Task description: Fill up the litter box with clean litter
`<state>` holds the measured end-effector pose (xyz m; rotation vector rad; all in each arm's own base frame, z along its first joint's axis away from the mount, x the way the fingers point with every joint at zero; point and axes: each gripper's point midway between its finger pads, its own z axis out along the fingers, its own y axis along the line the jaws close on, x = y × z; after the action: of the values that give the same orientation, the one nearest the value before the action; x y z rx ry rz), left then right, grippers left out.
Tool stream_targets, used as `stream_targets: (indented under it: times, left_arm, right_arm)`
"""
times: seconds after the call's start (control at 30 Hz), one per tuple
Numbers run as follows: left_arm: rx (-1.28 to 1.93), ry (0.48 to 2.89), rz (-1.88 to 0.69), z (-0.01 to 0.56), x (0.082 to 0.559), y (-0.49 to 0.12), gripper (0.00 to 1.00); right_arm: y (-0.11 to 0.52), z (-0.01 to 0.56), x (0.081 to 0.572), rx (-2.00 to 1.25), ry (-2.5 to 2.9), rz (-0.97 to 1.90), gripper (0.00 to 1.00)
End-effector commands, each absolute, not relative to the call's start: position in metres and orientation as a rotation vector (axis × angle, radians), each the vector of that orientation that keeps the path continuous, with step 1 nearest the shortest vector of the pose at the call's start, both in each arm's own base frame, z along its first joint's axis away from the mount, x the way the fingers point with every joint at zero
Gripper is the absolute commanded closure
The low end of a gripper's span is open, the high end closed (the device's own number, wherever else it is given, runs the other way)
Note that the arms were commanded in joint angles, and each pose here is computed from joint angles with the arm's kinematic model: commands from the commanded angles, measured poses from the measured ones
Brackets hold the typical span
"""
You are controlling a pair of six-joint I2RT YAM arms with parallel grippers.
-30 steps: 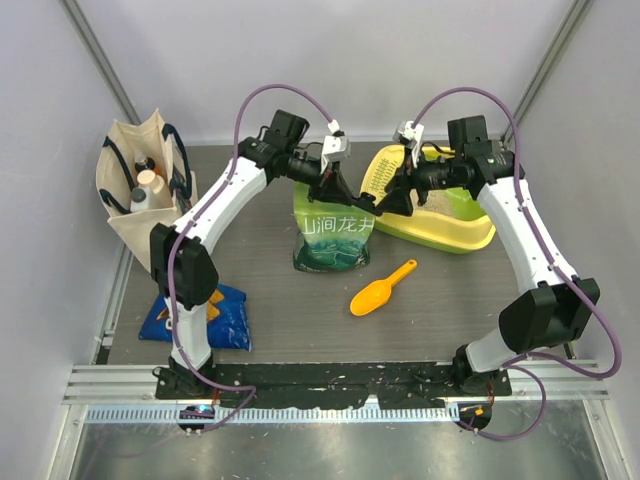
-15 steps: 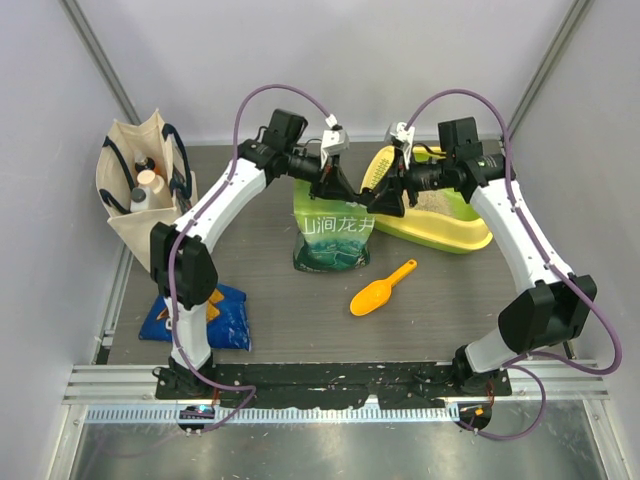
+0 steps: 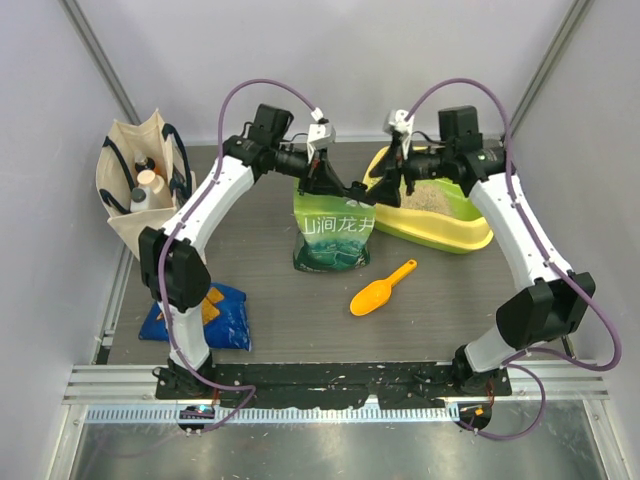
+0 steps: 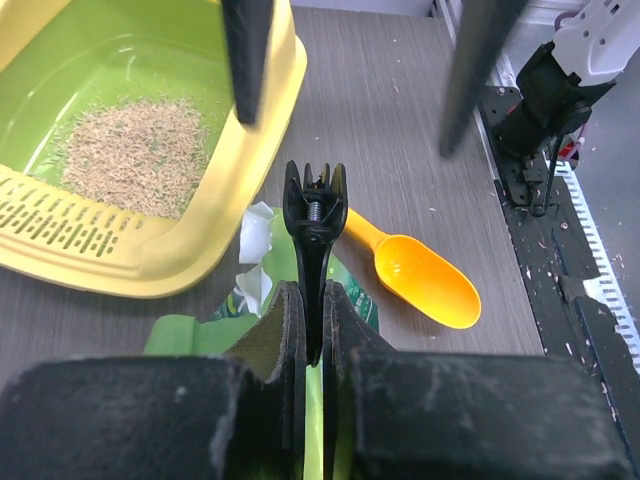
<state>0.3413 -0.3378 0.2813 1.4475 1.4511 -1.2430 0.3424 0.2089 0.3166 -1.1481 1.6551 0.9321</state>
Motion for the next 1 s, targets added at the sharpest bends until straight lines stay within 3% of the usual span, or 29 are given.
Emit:
stream_targets:
  times: [0.0,0.4,0.67,0.8,0.9,0.97]
  left_arm:
    - [1.473,1.323,-1.231,0.322,0.321,-0.329,1.00]
    - [1.478,1.300,-1.213,0.327,0.318,-0.328,1.00]
    - [1.451,1.314,-1.240,0.327,0.322,-0.329,1.00]
    - [1.441,1.332,-1.246,0.324,0.325,-0.331,1.00]
    - [1.436,1.343,-1.231,0.323,0.327,-0.331,0.77]
    - [1.435,1.346,-1.226,0.322,0.328,-0.331,0.73]
  right_arm:
    - [0.235,0.323,0.313,-1.322,1.519,0.892,0.25]
    - [0.251,0.321,0.325,-1.281,1.516,0.893,0.35]
    - [0.254,0.320,0.326,-1.216,1.542,0.936,0.47]
    - [0.256,0.317,0.326,-1.212,1.558,0.959,0.59]
    - [0.257,0.318,0.327,-1.197,1.575,0.980,0.71]
    - [0.258,0.320,0.330,-1.180,1.584,0.989,0.77]
